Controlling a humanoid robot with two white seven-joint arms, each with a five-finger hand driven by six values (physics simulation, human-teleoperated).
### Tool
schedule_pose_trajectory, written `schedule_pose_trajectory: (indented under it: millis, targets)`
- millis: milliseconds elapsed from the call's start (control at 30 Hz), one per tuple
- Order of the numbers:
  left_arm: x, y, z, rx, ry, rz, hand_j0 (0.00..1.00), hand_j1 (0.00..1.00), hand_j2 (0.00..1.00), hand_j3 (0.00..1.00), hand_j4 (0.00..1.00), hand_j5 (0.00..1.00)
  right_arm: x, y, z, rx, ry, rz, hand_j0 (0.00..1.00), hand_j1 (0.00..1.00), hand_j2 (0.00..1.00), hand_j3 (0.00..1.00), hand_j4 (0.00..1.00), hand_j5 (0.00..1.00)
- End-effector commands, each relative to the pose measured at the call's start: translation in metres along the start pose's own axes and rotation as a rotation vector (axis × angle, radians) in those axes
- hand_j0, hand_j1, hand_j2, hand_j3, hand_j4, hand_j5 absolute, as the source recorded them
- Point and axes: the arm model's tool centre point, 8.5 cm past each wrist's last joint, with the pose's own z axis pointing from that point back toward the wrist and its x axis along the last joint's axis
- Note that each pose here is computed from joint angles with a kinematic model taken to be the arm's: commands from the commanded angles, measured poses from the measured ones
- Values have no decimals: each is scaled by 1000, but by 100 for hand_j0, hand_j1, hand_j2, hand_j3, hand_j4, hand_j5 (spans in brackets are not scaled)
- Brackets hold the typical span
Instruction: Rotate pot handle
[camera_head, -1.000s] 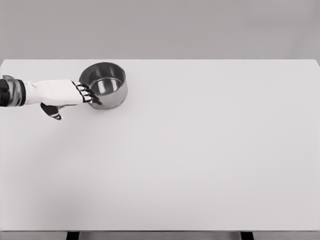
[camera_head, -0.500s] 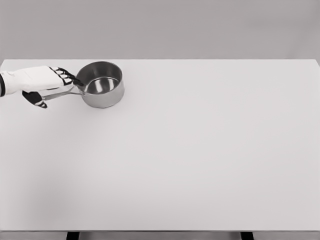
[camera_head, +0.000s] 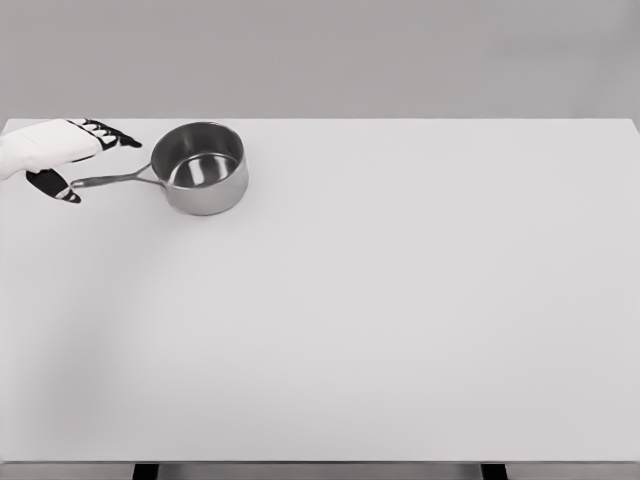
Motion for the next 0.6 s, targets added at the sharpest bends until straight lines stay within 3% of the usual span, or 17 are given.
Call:
schedule_pose_trajectory:
  millis: [0, 300, 400, 433, 500, 567]
  targets:
    - [-5, -4, -2, 11, 18, 17, 100, 100, 100, 100, 100, 100, 0, 0, 0, 2, 0, 0, 100, 100, 100, 100, 100, 100]
    - [-18, -4, -6, 23, 165, 48, 100, 100, 100, 100, 100, 100, 0, 0, 0, 0, 0, 0, 100, 100, 100, 100, 100, 100]
    - [-21, 5, -4, 33, 185, 34, 100, 100, 100, 100, 100, 100, 0, 0, 0, 2, 0, 0, 100, 100, 100, 100, 100, 100]
    - [-27, 18, 1, 51, 205, 25, 100, 100, 100, 100, 100, 100, 0, 0, 0, 0, 0, 0, 100, 100, 100, 100, 100, 100]
    - [-28, 37, 14, 85, 158, 2, 100, 100, 100, 100, 100, 100, 0, 0, 0, 0, 0, 0, 100, 100, 100, 100, 100, 100]
    - [-8, 54, 15, 163, -5, 30, 100, 100, 100, 100, 100, 100, 0, 0, 0, 0, 0, 0, 100, 100, 100, 100, 100, 100]
